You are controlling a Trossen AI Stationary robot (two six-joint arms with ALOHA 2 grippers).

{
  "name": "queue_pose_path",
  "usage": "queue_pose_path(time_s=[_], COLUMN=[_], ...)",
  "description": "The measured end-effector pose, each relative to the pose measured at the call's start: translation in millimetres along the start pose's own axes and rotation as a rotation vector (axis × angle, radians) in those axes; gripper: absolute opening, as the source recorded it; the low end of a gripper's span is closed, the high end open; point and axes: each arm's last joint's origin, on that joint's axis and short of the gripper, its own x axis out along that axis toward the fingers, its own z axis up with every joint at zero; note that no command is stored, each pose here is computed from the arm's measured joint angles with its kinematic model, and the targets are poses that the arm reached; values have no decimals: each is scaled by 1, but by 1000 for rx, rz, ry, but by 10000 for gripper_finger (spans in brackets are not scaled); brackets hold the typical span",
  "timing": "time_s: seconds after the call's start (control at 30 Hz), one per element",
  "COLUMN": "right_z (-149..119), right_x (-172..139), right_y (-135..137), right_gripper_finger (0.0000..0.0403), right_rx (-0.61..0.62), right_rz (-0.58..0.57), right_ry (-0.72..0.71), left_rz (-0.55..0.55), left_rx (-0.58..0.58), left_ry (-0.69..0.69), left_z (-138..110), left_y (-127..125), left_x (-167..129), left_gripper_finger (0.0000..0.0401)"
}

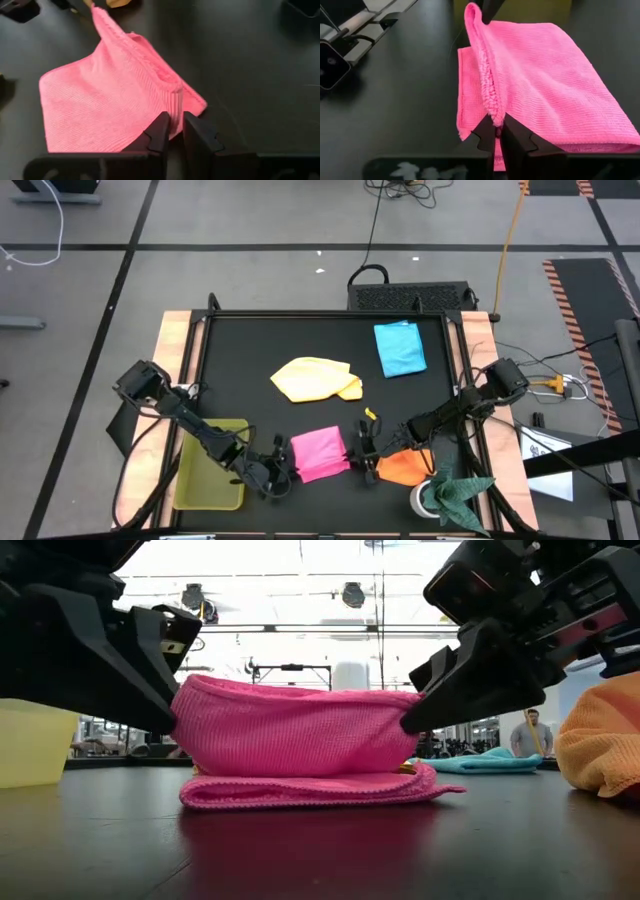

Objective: Fold microfiber towels
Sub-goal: Fold the pink microfiber towel

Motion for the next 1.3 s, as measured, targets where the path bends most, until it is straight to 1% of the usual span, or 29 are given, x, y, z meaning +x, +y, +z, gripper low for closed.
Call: queue_pose_path(time_s=[0.13, 0.33, 0.43, 0.5, 0.57, 0.67, 0.77, 0.93, 1.07, 1.1, 1.2, 1.3], right_z=[0, 0, 0, 4, 9, 22, 25, 18, 8, 5, -4, -10], right_x=[0, 0, -3, -8, -13, -17, -15, -4, 6, 9, 15, 18], right_y=[0, 3, 4, 5, 5, 4, -2, -19, -36, -41, -53, -62], right_gripper_finger=[49, 131, 164, 176, 180, 171, 142, 73, 17, 9, 8, 12], right_rx=[-3, 41, 80, 83, 94, 111, 125, 156, 195, 209, 248, 273], right_rz=[3, 104, 135, 170, 172, 131, 103, 46, -28, -41, -81, -147], right_ry=[1, 22, 49, 64, 46, -49, -95, -83, -54, -43, -13, 2], left_rz=[-36, -34, -36, -39, -38, -3, 49, 132, 143, 151, 162, 164], left_rx=[-4, -27, -65, -98, -127, -163, -214, -335, -407, -418, -427, -430], left_ry=[5, 17, 4, -24, -63, -83, -38, 59, 160, 179, 216, 239], left_z=[0, -1, 3, 9, 16, 19, 14, 2, -9, -11, -17, -25], left_y=[0, 2, 4, 5, 8, 16, 30, 59, 74, 76, 78, 77], left_x=[0, 0, -5, -11, -15, -15, -9, 2, 4, 4, 4, 3], left_gripper_finger=[95, 153, 168, 171, 172, 172, 173, 172, 172, 172, 172, 172])
